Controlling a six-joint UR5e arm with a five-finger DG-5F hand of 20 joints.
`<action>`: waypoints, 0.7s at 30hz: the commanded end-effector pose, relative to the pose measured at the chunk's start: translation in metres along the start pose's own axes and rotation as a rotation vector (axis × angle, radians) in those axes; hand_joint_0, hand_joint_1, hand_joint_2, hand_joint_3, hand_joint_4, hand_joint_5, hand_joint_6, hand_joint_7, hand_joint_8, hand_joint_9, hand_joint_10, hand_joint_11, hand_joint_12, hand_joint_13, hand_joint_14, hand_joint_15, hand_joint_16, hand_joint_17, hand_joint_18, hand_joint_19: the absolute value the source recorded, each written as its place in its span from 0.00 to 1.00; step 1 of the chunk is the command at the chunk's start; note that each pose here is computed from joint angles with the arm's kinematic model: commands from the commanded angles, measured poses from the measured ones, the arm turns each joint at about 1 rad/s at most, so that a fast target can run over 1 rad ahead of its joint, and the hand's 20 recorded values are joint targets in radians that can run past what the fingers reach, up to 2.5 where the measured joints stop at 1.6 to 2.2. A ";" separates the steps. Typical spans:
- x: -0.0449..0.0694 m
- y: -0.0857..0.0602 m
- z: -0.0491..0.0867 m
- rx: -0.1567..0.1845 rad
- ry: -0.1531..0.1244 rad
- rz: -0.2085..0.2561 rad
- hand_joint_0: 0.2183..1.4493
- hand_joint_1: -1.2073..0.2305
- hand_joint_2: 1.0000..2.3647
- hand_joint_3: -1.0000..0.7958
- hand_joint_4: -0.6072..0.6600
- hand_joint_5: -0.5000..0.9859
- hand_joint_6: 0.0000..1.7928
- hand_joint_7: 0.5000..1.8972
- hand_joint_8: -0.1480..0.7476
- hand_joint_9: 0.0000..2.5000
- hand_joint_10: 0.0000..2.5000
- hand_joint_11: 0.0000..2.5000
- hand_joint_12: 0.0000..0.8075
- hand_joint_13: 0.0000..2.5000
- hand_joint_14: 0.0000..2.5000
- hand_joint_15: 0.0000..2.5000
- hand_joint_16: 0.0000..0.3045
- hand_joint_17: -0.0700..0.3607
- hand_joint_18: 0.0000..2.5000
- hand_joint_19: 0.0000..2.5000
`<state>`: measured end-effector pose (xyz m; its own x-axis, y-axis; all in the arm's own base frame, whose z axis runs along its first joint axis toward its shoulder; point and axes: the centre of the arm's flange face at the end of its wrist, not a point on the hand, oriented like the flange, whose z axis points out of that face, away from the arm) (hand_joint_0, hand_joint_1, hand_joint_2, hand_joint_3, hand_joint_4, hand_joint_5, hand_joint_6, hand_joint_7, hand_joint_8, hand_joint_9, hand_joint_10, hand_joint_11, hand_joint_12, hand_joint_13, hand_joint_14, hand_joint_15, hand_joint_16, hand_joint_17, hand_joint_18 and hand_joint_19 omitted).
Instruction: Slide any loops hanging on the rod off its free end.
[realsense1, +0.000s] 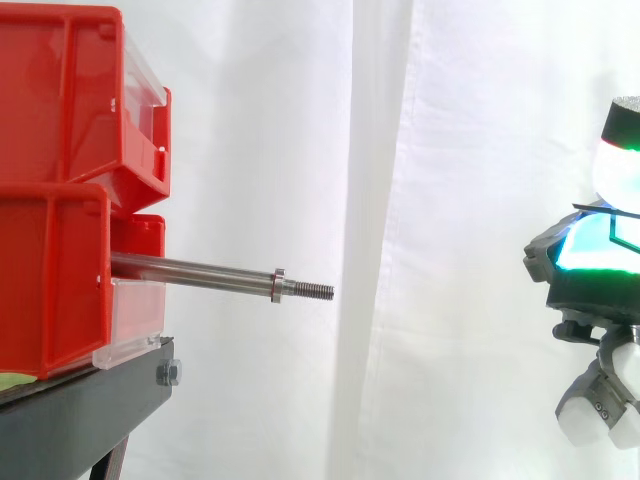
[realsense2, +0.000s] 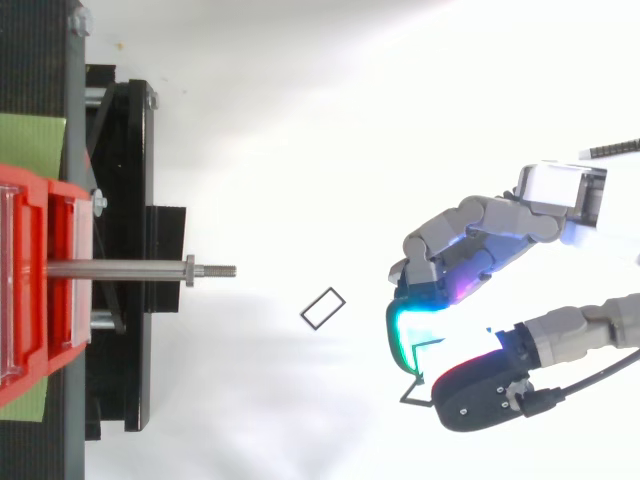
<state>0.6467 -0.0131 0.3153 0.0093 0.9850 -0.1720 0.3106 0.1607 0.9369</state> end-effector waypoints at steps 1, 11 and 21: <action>0.000 -0.001 0.000 0.001 0.000 0.001 0.28 0.34 0.01 0.37 0.62 0.24 0.47 0.47 0.52 0.35 0.00 0.11 0.41 0.22 0.00 0.00 0.15 0.40 0.23 0.04; 0.000 0.000 0.000 0.000 0.000 0.001 0.29 0.44 0.01 0.35 0.61 0.25 0.46 0.46 0.53 0.36 0.00 0.11 0.41 0.23 0.00 0.00 0.14 0.39 0.23 0.04; 0.001 0.000 0.000 -0.001 0.002 0.001 0.28 0.43 0.01 0.40 0.62 0.25 0.46 0.46 0.53 0.36 0.00 0.11 0.41 0.23 0.00 0.00 0.15 0.39 0.23 0.05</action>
<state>0.6467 -0.0123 0.3151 0.0085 0.9853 -0.1709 0.3107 0.1598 0.9370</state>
